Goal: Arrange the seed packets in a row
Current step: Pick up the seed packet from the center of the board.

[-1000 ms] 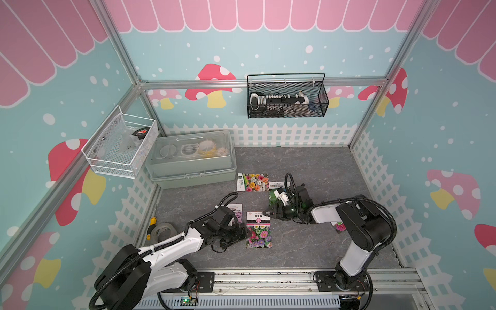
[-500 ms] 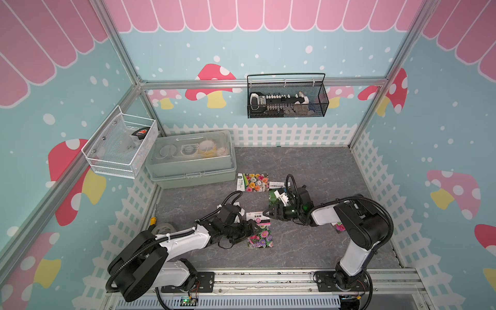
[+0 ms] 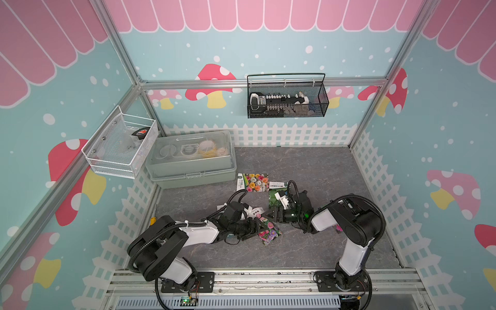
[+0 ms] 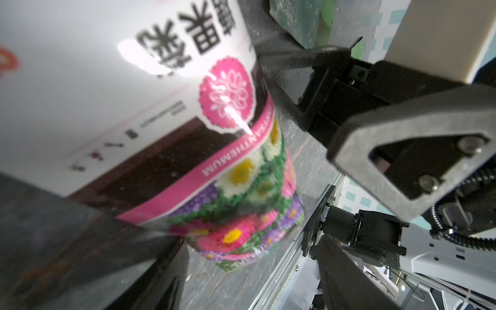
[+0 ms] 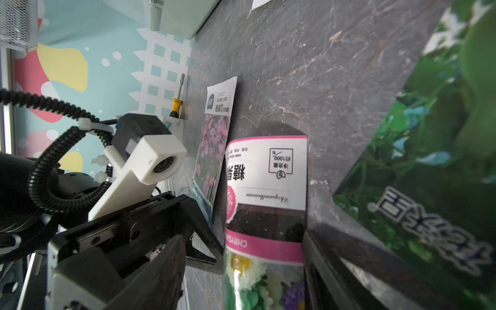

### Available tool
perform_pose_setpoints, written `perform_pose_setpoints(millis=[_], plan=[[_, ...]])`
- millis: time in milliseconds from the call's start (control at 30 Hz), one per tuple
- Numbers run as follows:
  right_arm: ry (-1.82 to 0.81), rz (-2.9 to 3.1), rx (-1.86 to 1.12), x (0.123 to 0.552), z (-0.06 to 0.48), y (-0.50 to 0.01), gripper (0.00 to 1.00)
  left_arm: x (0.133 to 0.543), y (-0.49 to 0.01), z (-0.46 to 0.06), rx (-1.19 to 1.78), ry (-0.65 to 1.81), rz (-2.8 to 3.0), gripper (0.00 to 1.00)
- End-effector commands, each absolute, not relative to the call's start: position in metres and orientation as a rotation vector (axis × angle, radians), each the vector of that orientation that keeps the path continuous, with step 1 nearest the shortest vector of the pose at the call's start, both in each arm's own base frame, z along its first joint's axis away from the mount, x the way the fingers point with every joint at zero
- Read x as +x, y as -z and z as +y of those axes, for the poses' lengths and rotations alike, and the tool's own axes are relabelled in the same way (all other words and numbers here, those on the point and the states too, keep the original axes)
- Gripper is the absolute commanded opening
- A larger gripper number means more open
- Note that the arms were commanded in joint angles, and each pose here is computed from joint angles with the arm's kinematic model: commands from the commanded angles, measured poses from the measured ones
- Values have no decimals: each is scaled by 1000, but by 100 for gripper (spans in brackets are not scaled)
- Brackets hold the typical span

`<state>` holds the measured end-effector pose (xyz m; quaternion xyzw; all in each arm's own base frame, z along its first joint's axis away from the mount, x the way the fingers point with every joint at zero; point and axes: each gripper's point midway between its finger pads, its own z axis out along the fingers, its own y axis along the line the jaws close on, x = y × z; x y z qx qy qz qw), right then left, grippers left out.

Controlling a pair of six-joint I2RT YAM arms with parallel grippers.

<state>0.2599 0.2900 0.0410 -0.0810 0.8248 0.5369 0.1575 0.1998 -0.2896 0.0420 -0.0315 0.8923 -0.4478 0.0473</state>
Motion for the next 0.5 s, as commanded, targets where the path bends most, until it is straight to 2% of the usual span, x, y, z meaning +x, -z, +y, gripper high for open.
perform_pose_setpoints(millis=[0,100,233,300,367,433,467], plan=[[-1514,2694,-43,206,271,16,70,198,-11,-278,-189,1247,2816,67],[-1507,2686,-52,204,270,11,70,200,-9,-281,-187,1263,2813,60],[-1496,2687,-52,204,268,9,70,202,-11,-284,-173,1280,2806,43],[-1492,2686,-50,204,268,9,68,203,-13,-283,-168,1274,2804,40],[-1490,2685,-49,204,268,9,61,204,-15,-282,-165,1259,2805,37],[-1483,2685,-39,204,267,9,47,205,-18,-280,-163,1253,2799,37],[-1482,2684,-39,204,267,8,43,206,-21,-281,-156,1257,2793,37]])
